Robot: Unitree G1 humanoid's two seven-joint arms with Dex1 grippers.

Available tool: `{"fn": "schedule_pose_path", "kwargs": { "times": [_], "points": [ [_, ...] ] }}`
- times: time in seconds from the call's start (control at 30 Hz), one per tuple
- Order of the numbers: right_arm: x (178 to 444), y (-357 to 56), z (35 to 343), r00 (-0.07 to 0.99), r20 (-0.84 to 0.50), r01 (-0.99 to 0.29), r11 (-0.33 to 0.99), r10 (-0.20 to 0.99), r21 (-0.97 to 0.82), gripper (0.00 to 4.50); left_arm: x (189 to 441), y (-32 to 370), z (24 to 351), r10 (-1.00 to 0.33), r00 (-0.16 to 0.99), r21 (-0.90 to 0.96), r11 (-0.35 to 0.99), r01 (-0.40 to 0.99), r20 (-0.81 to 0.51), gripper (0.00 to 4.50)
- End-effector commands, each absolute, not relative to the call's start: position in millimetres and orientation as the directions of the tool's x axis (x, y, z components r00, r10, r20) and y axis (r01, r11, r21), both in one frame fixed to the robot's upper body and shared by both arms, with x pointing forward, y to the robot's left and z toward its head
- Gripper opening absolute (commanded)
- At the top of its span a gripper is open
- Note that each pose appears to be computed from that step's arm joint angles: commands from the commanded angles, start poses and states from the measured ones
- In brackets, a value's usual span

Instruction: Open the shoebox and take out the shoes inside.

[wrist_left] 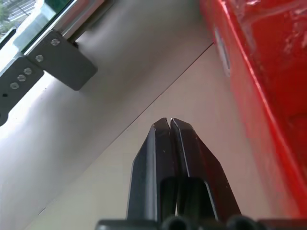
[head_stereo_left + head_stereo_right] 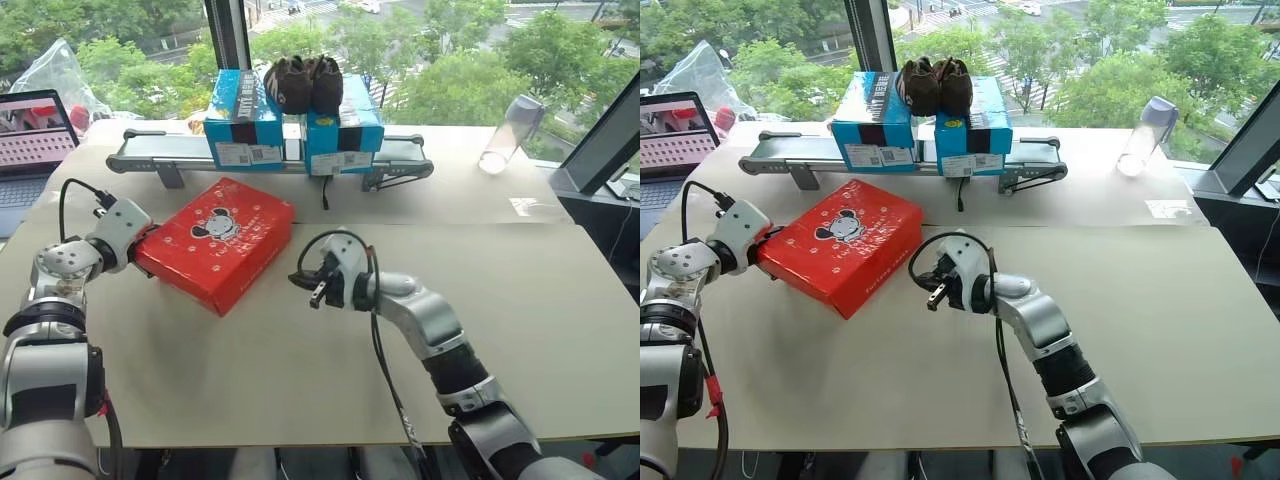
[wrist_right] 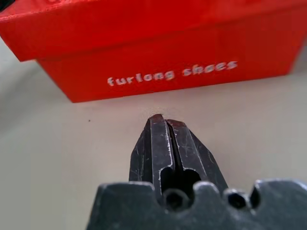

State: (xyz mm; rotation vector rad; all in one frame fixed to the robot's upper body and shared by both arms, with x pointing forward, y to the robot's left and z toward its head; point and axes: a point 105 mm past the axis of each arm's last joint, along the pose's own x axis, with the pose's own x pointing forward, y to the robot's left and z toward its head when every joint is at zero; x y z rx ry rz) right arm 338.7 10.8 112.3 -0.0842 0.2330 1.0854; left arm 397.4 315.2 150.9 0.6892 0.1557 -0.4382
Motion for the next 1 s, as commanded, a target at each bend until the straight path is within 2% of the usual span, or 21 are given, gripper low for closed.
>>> {"fn": "schedule_pose_path", "kwargs": {
  "times": [0.03, 0.27, 0.4, 0.53, 0.67, 1.0],
  "points": [
    [346, 14, 117, 0.472, -0.194, -0.876, 0.482, 0.86, 0.007, 0.0, 395, 287, 148, -0.488, 0.831, 0.547, 0.633, 0.548, -0.267, 0.09],
    [362, 10, 117, 0.526, -0.19, -0.847, 0.531, 0.829, -0.026, 0.0, 378, 240, 136, -0.685, 0.692, 0.471, 0.544, 0.695, -0.229, 0.09],
    [362, 7, 122, 0.525, -0.183, -0.848, 0.528, 0.831, -0.038, 0.0, 368, 220, 136, -0.727, 0.659, 0.441, 0.535, 0.721, -0.195, 0.09],
    [352, 0, 125, 0.497, -0.202, -0.865, 0.501, 0.844, -0.037, 0.0, 351, 199, 128, -0.762, 0.618, 0.386, 0.52, 0.762, -0.193, 0.09],
    [335, -25, 120, 0.47, -0.288, -0.878, 0.475, 0.835, -0.055, 0.0, 329, 174, 115, -0.799, 0.569, 0.318, 0.497, 0.808, -0.197, 0.09],
    [296, -76, 118, 0.503, -0.408, -0.844, 0.535, 0.762, -0.041, 0.0, 297, 144, 102, -0.811, 0.558, 0.198, 0.526, 0.827, -0.175, 0.09]
  ]
}}
